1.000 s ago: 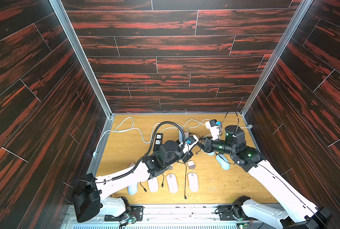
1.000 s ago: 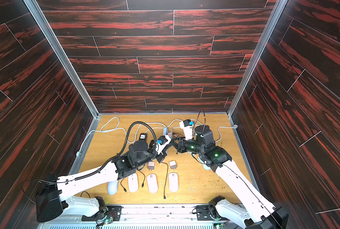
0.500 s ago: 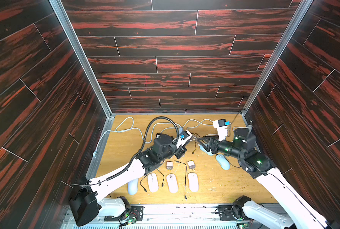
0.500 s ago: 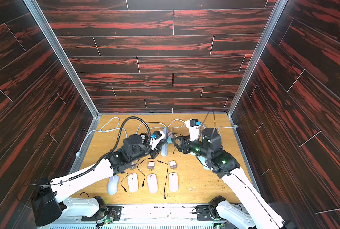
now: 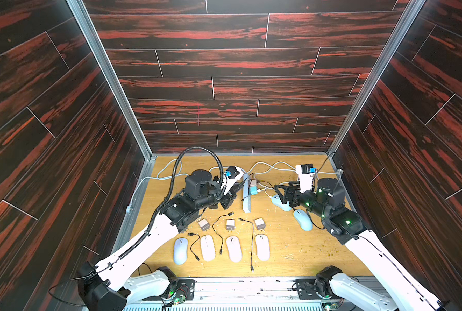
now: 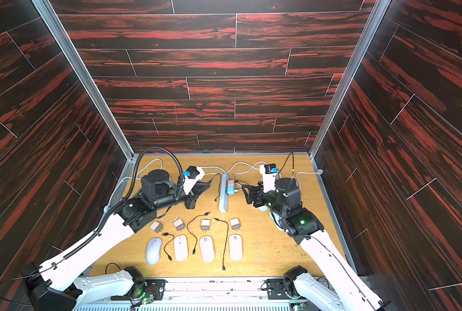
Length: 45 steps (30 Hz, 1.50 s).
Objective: Unplug the wireless mouse
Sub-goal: Place the power cord at the center of the board.
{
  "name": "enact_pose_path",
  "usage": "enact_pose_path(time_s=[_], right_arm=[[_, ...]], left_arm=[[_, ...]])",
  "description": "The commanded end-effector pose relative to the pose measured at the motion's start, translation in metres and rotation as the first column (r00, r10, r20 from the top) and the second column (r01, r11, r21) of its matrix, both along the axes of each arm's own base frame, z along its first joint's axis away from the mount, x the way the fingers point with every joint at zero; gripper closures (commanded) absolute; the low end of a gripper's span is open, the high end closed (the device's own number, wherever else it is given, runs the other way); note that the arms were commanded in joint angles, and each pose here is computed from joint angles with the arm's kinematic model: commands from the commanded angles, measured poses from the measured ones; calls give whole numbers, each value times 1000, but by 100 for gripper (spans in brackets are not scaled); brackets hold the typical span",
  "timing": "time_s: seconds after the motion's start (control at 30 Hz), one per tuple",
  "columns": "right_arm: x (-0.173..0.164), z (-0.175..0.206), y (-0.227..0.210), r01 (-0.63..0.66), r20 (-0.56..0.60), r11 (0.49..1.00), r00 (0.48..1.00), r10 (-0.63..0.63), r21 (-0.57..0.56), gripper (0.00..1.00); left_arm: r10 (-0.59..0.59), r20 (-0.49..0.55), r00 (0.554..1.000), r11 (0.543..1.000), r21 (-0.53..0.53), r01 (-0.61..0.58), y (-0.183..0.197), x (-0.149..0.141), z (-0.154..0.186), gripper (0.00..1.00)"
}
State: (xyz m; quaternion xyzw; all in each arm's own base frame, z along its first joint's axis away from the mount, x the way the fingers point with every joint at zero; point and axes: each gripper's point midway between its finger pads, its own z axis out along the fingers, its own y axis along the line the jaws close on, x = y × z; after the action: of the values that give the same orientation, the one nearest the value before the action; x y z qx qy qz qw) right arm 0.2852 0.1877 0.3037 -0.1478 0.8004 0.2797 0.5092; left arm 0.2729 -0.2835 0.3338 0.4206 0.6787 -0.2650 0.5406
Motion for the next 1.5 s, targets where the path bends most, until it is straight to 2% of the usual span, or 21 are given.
enact_pose_path(time_s=[0.0, 0.13, 0.27, 0.37, 0.57, 0.7, 0.83, 1.13, 1.23, 1.3, 1.33, 1.37, 1.43, 1.47], right_arm=[[-17, 13, 27, -214, 151, 977, 965, 213, -9, 21], [-36, 27, 42, -358, 341, 933, 881, 327, 31, 21], [-43, 24, 58, -446, 390, 895, 826, 406, 13, 23], [-41, 19, 68, -461, 420, 888, 804, 421, -9, 25], [-27, 19, 82, -486, 422, 874, 789, 447, -15, 39], [-22, 18, 89, -514, 409, 858, 783, 469, 0, 52], [-19, 16, 92, -515, 402, 857, 788, 466, 17, 55], [-22, 18, 93, -532, 392, 846, 788, 475, 46, 100], [-22, 17, 91, -517, 371, 854, 804, 464, 53, 100], [-15, 13, 88, -476, 319, 877, 842, 435, 60, 100], [-12, 10, 87, -465, 283, 884, 856, 432, 57, 100], [-11, 7, 87, -455, 255, 889, 867, 428, 53, 100], [-6, -1, 82, -403, 185, 912, 904, 385, 72, 100], [-5, -3, 79, -383, 161, 920, 916, 367, 80, 100]], left_arm=[[-57, -18, 998, 997, -47, 56, -1, -14, 17, 100], [-84, -23, 996, 994, -72, 82, -3, -19, 22, 100], [-105, -28, 994, 991, -82, 102, -5, -23, 24, 100], [-127, -31, 991, 988, -87, 124, -7, -26, 25, 100], [-152, -42, 988, 985, -88, 147, -10, -29, 24, 100], [-153, -41, 987, 985, -91, 149, -10, -29, 25, 100], [-158, -45, 986, 984, -93, 154, -10, -30, 26, 100], [-169, -57, 984, 981, -105, 162, -11, -33, 25, 100], [-151, -62, 987, 983, -114, 143, -10, -30, 24, 100], [-127, -66, 990, 985, -124, 118, -9, -26, 23, 100], [-112, -70, 991, 986, -131, 102, -9, -23, 23, 99], [-98, -80, 992, 987, -137, 87, -9, -20, 21, 91], [-66, -104, 992, 986, -156, 49, -8, -14, 21, 68], [-49, -115, 992, 987, -160, 31, -8, -11, 19, 62]])
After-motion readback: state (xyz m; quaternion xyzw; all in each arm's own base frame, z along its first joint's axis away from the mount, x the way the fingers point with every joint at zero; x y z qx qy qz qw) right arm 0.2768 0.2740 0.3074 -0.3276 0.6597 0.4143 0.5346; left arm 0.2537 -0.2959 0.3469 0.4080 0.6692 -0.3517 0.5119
